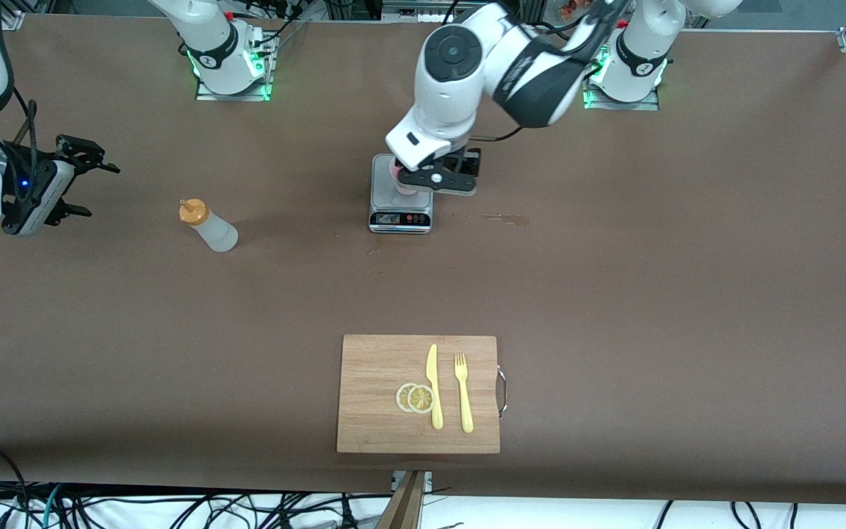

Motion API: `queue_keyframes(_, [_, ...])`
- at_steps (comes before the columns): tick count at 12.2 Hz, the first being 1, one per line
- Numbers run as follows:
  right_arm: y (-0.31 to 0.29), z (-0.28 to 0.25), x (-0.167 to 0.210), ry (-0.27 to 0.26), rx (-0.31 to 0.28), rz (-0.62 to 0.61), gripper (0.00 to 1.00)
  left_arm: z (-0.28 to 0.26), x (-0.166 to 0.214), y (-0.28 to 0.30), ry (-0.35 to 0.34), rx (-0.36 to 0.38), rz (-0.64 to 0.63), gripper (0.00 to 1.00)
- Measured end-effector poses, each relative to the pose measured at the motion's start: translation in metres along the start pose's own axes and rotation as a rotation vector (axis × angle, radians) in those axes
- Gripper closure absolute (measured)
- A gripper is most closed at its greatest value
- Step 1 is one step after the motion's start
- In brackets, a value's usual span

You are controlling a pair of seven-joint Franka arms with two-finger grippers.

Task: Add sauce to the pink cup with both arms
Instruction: 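Release the cup and raise the left gripper while the right gripper reaches the bottle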

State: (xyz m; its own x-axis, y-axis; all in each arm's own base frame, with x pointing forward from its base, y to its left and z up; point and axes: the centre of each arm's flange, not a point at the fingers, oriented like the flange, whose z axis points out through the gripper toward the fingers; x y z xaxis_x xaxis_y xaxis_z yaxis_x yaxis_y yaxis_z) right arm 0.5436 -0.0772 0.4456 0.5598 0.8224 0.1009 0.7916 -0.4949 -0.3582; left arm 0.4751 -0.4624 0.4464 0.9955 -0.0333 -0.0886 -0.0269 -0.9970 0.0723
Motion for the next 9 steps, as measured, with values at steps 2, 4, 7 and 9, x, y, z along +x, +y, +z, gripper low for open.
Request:
queue_keyframes(2, [0.022,0.026,-0.018,0.067,0.067,-0.154,0.00,-0.051,0.027,-0.048,0.018,-0.021,-0.063,0.00])
queue_keyframes(4, [0.045,0.055,-0.036,0.150,0.122,-0.289,0.00,-0.093,0.052,-0.118,0.017,-0.030,-0.062,0.00])
queue_keyframes(7, [0.079,0.118,-0.060,0.319,0.198,-0.492,0.00,-0.139,0.085,-0.263,-0.004,-0.040,-0.076,0.00])
queue_keyframes(9, [0.096,0.172,-0.071,0.443,0.247,-0.609,0.00,-0.163,0.089,-0.351,0.004,-0.044,-0.085,0.00])
